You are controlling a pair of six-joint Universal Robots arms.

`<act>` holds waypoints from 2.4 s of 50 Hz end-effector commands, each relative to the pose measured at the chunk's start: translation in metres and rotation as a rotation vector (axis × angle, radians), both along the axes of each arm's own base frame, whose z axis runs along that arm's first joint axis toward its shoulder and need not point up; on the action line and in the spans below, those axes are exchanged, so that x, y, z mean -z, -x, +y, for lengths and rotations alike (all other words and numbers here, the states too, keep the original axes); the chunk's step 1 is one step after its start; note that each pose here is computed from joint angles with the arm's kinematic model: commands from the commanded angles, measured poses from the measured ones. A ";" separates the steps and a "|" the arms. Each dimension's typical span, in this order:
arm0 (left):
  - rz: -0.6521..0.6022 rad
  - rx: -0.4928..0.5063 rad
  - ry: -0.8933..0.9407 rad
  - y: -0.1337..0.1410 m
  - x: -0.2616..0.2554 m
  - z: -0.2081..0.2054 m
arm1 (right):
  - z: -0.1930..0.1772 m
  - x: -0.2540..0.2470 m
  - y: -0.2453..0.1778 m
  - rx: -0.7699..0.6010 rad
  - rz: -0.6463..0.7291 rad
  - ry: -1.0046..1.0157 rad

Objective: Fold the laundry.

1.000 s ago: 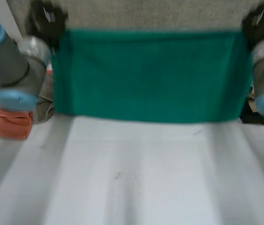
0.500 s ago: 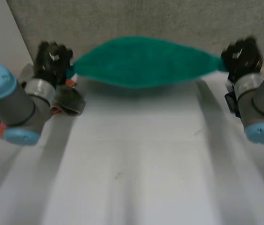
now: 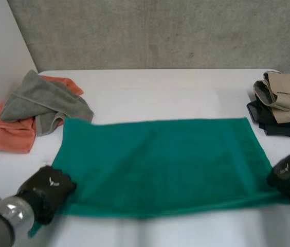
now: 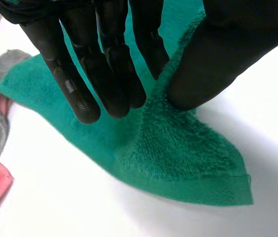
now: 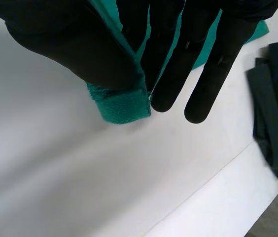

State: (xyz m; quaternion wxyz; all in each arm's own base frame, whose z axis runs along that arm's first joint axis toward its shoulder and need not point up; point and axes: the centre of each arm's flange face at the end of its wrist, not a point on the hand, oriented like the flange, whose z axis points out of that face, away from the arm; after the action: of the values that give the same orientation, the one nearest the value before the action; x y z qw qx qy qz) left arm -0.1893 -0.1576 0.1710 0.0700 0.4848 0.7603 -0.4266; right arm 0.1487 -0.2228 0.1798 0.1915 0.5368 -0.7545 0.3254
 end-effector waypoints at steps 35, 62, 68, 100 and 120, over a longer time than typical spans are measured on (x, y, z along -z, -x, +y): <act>0.204 -0.134 0.540 0.093 0.030 -0.197 | -0.184 0.034 -0.083 0.037 -0.268 0.729; 0.221 -0.091 0.461 0.063 0.020 -0.137 | -0.084 0.031 -0.015 0.164 -0.557 0.202; 0.223 -0.085 0.460 0.064 0.020 -0.135 | -0.099 0.055 -0.008 0.180 -0.544 0.229; 0.397 -0.131 0.540 0.055 -0.041 -0.114 | -0.085 -0.036 -0.100 -0.205 -0.360 0.712; 0.445 -0.103 0.500 0.064 -0.038 -0.097 | 0.059 0.049 -0.258 -0.900 -0.608 0.412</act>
State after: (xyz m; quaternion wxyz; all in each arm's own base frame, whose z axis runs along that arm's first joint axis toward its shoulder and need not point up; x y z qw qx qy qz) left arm -0.2457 -0.2565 0.2113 0.0482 0.2987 0.6558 -0.6917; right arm 0.4159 -0.1612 0.1331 -0.0919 0.6429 -0.3717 0.6634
